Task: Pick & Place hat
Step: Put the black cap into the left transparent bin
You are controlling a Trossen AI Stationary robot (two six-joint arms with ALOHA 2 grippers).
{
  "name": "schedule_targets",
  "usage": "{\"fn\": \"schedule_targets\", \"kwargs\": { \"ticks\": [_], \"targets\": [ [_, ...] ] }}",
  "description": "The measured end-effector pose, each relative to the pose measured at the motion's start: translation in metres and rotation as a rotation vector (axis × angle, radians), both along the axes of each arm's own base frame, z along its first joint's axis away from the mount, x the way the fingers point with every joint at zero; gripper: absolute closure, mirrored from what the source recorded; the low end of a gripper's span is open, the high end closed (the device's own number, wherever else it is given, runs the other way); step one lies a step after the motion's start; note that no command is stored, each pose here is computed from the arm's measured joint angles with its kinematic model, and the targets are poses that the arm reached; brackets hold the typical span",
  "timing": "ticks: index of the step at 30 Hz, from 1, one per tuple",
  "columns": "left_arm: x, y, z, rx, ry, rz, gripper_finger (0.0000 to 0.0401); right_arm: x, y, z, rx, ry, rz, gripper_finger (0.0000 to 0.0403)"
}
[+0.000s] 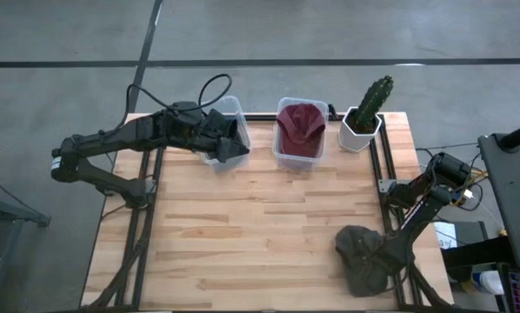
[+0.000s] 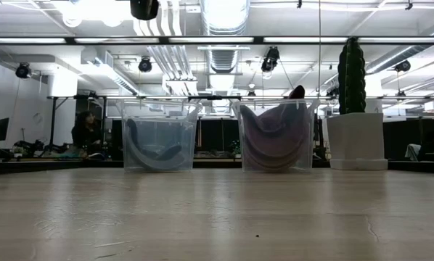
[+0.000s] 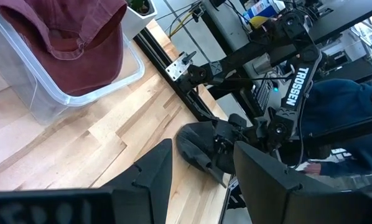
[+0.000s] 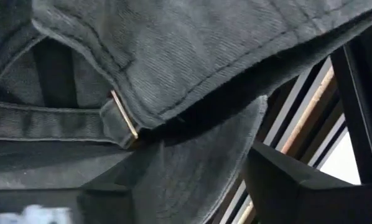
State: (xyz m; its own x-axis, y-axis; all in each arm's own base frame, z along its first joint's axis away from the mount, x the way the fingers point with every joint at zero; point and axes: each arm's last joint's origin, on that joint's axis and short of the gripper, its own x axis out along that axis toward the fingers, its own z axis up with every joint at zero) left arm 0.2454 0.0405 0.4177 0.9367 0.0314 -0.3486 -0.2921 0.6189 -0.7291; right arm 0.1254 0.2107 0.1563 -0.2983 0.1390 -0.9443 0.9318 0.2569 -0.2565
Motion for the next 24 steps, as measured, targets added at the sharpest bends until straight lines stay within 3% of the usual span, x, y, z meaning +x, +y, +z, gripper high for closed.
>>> {"fn": "schedule_targets", "kwargs": {
  "ticks": [3,9,14,18,24],
  "targets": [
    [0.0,0.0,0.0,-0.002,0.0,0.006,0.0238,0.001,0.002,0.003,0.008,-0.014,0.005,0.0247],
    [0.001,0.0,-0.003,-0.004,0.008,0.003,0.0238,0.006,0.007,0.009,0.024,-0.066,0.006,0.0376],
    [0.001,0.0,-0.004,-0.008,0.013,-0.003,0.0238,0.014,0.01,0.017,0.026,-0.125,-0.016,0.039],
    [0.001,0.0,-0.004,-0.014,0.012,-0.018,0.0238,0.031,0.012,0.029,0.023,-0.259,-0.069,0.0391],
    [0.0,-0.002,-0.005,-0.036,0.02,-0.066,0.0238,0.05,0.003,0.049,-0.083,-0.405,-0.122,0.0392]
  ]
}}
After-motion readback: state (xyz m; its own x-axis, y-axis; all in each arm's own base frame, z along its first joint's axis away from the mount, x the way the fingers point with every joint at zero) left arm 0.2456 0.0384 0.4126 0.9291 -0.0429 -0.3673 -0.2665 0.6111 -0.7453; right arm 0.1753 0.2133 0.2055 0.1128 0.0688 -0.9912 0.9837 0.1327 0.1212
